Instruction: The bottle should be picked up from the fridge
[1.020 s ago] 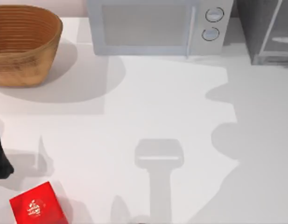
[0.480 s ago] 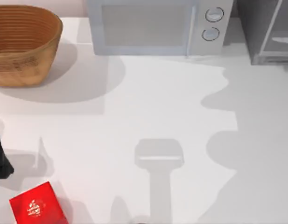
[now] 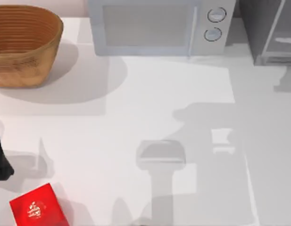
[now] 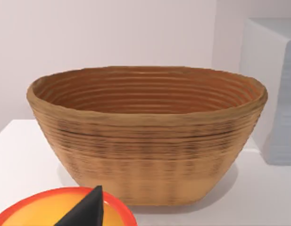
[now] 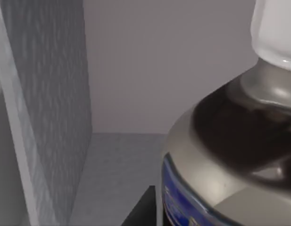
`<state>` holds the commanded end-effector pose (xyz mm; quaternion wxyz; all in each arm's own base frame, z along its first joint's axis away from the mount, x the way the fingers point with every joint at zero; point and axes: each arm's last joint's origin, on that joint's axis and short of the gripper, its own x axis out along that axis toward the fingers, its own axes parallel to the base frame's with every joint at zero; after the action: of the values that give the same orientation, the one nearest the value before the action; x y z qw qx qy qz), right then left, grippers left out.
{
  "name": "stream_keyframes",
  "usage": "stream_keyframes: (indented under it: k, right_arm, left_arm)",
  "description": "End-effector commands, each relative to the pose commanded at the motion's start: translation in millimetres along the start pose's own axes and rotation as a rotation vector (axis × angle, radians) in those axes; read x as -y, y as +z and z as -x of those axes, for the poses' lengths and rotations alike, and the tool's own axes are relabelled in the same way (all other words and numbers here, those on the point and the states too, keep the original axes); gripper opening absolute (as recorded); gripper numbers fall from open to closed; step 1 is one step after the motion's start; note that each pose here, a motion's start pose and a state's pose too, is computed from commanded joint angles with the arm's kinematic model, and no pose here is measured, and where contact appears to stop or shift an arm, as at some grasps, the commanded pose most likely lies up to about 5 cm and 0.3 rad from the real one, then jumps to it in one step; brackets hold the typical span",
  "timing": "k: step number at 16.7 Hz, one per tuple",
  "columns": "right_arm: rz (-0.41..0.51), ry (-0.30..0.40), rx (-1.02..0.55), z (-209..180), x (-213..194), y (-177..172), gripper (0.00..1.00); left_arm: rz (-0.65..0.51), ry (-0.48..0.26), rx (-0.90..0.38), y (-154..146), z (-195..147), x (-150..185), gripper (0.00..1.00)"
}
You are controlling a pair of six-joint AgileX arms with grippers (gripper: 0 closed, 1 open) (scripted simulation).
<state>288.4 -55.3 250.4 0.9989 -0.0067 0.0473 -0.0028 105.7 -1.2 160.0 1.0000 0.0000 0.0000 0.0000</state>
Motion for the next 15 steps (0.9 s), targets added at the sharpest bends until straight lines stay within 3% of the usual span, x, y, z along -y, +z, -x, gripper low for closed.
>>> stream_keyframes:
  k: [4, 8, 15]
  right_arm:
    - [0.001, -0.002, 0.037, 79, -27, -1, 0.00]
    - [-0.005, -0.001, 0.078, 142, -44, -35, 0.00]
    - [-0.013, 0.005, 0.096, 173, -54, -100, 0.00]
  left_arm:
    - [0.000, 0.000, 0.000, 0, 0, 0, 1.00]
    - [0.000, 0.000, 0.000, 0, 0, 0, 1.00]
    - [0.000, 0.000, 0.000, 0, 0, 0, 1.00]
